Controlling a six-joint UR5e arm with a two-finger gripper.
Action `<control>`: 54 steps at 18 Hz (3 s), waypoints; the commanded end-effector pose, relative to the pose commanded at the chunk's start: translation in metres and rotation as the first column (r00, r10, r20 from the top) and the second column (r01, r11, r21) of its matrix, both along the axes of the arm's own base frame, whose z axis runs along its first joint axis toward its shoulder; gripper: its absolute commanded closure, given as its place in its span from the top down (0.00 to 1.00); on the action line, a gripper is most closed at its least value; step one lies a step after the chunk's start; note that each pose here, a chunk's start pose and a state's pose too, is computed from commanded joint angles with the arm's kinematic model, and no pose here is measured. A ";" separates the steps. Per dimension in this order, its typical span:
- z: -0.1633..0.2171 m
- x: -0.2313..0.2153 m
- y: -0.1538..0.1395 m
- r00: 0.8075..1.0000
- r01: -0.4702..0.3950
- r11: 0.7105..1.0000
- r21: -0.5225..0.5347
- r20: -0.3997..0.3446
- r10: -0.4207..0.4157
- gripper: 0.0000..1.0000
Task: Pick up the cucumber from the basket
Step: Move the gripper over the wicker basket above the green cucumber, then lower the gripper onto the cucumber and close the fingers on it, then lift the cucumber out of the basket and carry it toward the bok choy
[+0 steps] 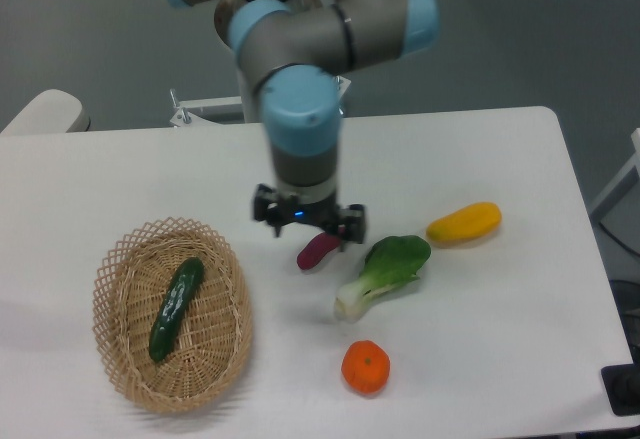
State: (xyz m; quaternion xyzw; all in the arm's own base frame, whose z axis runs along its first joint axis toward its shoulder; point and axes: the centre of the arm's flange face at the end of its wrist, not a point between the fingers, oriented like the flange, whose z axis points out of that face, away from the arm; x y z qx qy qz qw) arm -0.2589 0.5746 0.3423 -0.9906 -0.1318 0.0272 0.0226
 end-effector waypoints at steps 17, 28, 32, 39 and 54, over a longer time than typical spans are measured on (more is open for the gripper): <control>-0.090 0.098 0.056 0.996 0.092 0.996 -0.019 0.020 -0.092 1.00; -0.131 0.114 0.061 0.992 0.121 0.992 -0.026 0.024 -0.121 1.00; -0.134 0.113 0.062 0.992 0.127 0.991 -0.028 0.025 -0.127 1.00; -0.130 0.112 0.065 0.989 0.144 0.989 -0.020 0.019 -0.144 0.33; -0.037 0.074 0.088 0.980 0.190 0.975 0.111 -0.075 -0.182 0.28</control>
